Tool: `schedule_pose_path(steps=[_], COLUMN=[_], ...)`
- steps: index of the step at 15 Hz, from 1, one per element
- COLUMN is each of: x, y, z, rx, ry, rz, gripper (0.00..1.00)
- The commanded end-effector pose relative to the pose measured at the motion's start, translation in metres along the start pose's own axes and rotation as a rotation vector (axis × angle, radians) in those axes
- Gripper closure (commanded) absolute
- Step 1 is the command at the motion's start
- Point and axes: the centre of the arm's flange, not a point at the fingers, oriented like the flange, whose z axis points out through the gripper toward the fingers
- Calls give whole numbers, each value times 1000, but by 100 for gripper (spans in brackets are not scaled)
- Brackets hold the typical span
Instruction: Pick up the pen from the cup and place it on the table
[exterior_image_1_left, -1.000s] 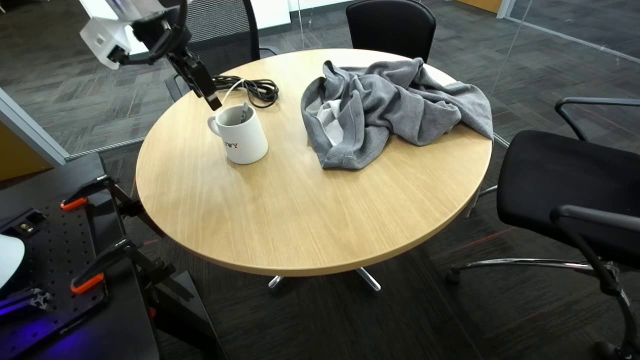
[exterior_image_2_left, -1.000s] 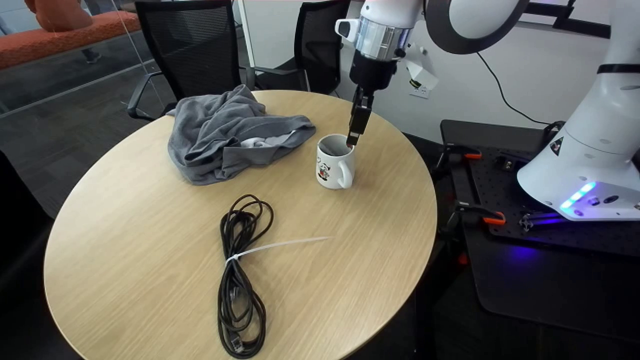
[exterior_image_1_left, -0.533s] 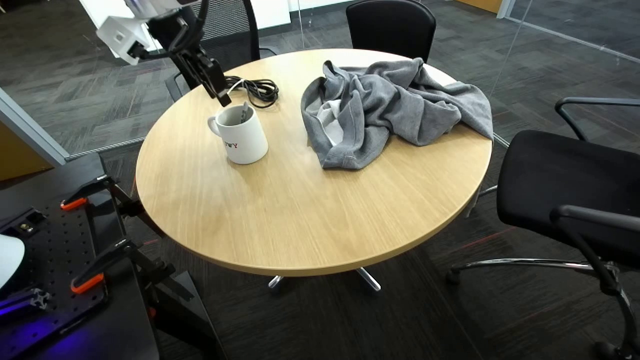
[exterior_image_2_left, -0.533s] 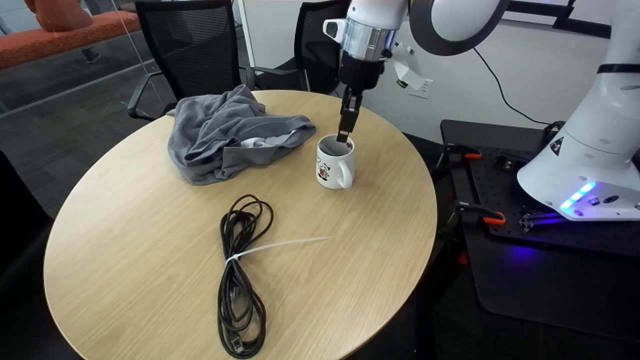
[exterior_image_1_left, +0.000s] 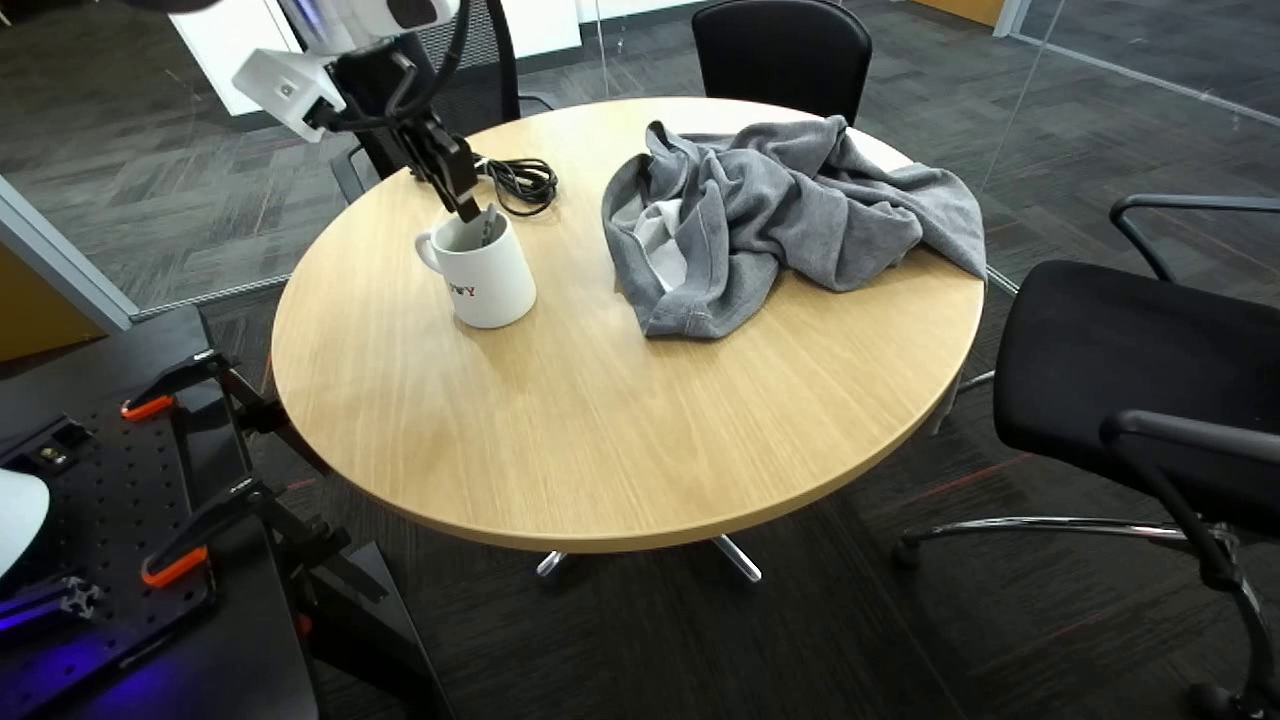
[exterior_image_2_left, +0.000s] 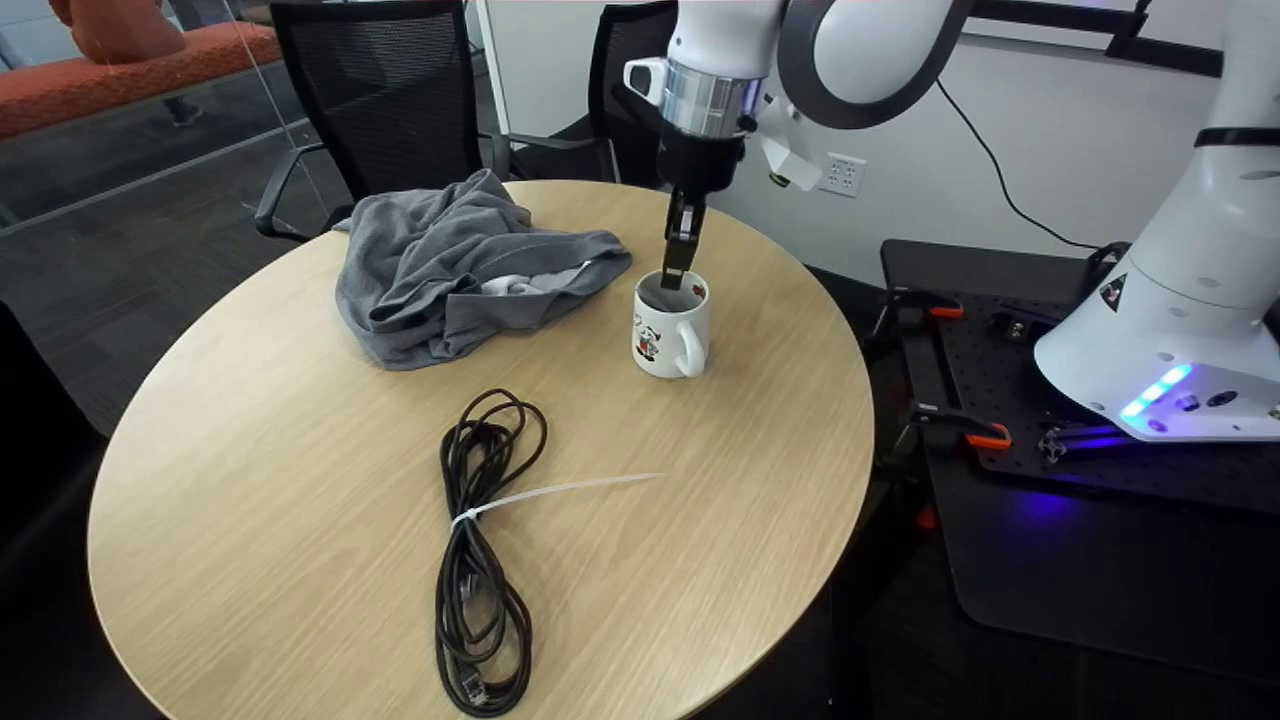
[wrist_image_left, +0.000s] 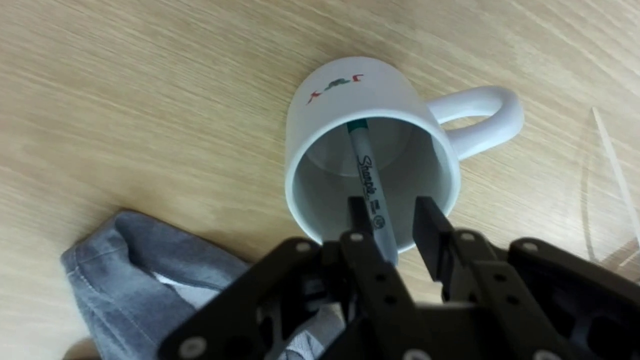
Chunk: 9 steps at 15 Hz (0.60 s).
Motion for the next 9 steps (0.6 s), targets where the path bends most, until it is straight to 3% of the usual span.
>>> schedule_pose_path(steps=[1, 6, 9], x=[11, 15, 18], y=[10, 12, 13], z=[8, 19, 24], rx=[-7, -4, -1], ry=[-25, -39, -43], rz=[-21, -16, -15], gripper=[66, 59, 61])
